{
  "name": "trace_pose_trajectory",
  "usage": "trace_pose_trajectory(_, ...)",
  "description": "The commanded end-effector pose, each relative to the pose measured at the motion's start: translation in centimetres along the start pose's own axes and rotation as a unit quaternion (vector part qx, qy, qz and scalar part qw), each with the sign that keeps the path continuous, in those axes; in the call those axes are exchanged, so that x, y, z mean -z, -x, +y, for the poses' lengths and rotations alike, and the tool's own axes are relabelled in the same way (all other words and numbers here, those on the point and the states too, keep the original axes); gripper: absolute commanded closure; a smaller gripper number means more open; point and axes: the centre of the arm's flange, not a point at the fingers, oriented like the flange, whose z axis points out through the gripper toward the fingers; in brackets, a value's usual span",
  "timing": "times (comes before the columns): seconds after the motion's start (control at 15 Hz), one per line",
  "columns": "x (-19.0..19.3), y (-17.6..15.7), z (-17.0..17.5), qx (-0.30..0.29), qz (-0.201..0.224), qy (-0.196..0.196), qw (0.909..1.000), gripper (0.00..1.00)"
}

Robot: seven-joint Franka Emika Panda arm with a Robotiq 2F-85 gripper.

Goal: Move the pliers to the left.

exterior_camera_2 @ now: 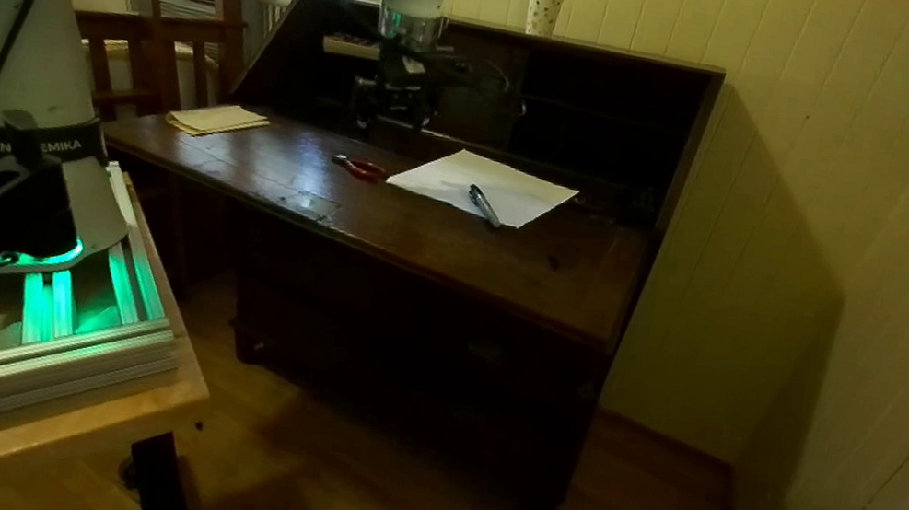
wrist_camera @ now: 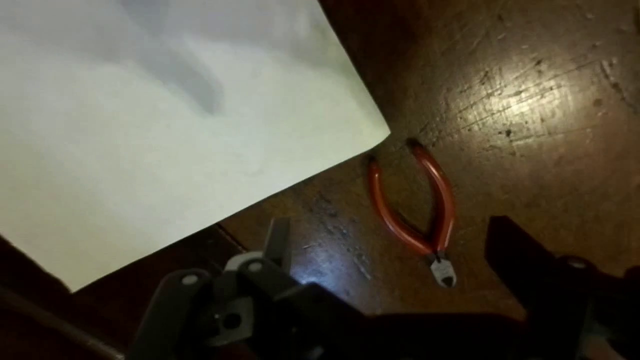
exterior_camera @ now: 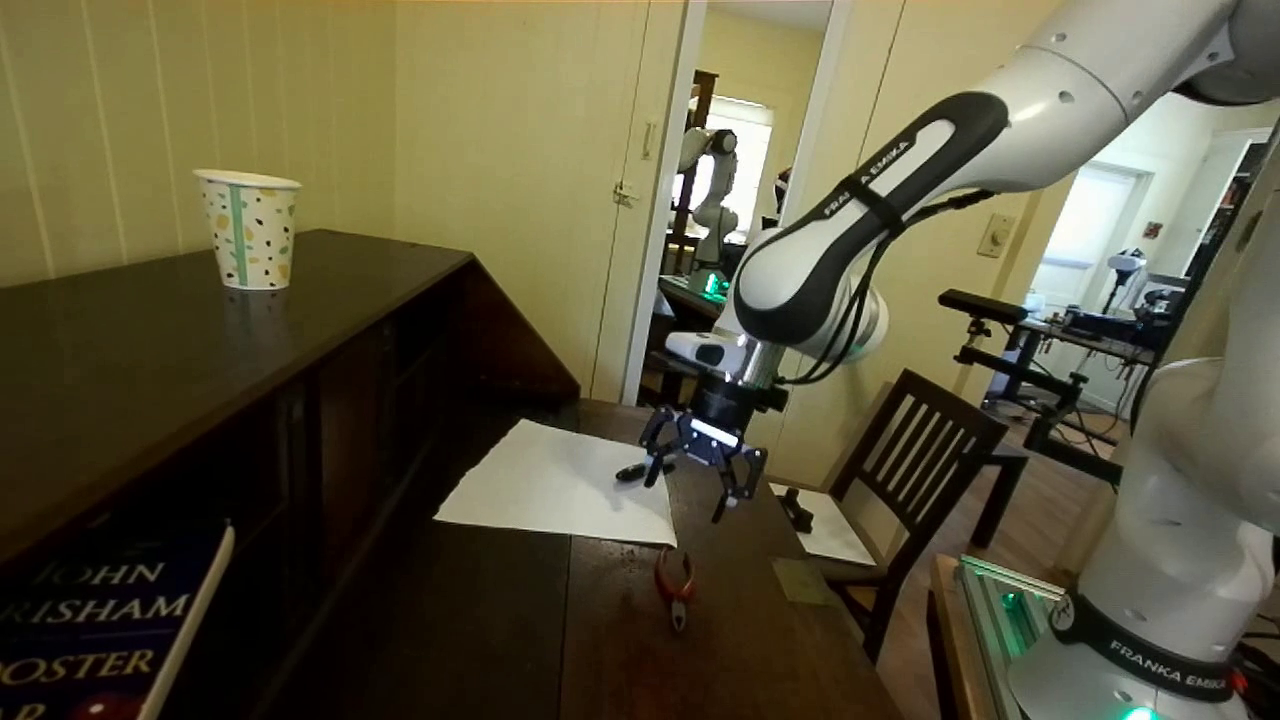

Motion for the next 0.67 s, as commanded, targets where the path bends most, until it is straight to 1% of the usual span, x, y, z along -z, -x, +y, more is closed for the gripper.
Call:
trace_pose_trajectory(0.0,9.4,0.4,2.3,-0.096,0.031,0.024,0.9946,0.0)
trace_pose_trajectory(0.13,14.3,1.1,3.3,-0.147,0.058,0.046,0.9864,0.0)
trace_pose_trajectory(0.2,16.9,1.5,3.4,-0.172,0.07,0.058,0.9809,0.0)
trace_pose_trajectory(0.33,22.1,2.3,3.3,-0.219,0.099,0.08,0.9673,0.0)
trace_pose_trajectory(0.4,24.7,3.1,2.9,-0.236,0.123,0.091,0.9597,0.0)
trace_pose_trajectory(0.47,20.0,2.9,4.2,-0.202,0.096,0.076,0.9716,0.0)
trace_pose_trajectory(0.53,22.3,3.2,4.0,-0.214,0.108,0.085,0.9671,0.0)
trace_pose_trajectory(0.6,23.7,3.6,3.6,-0.221,0.115,0.091,0.9643,0.0)
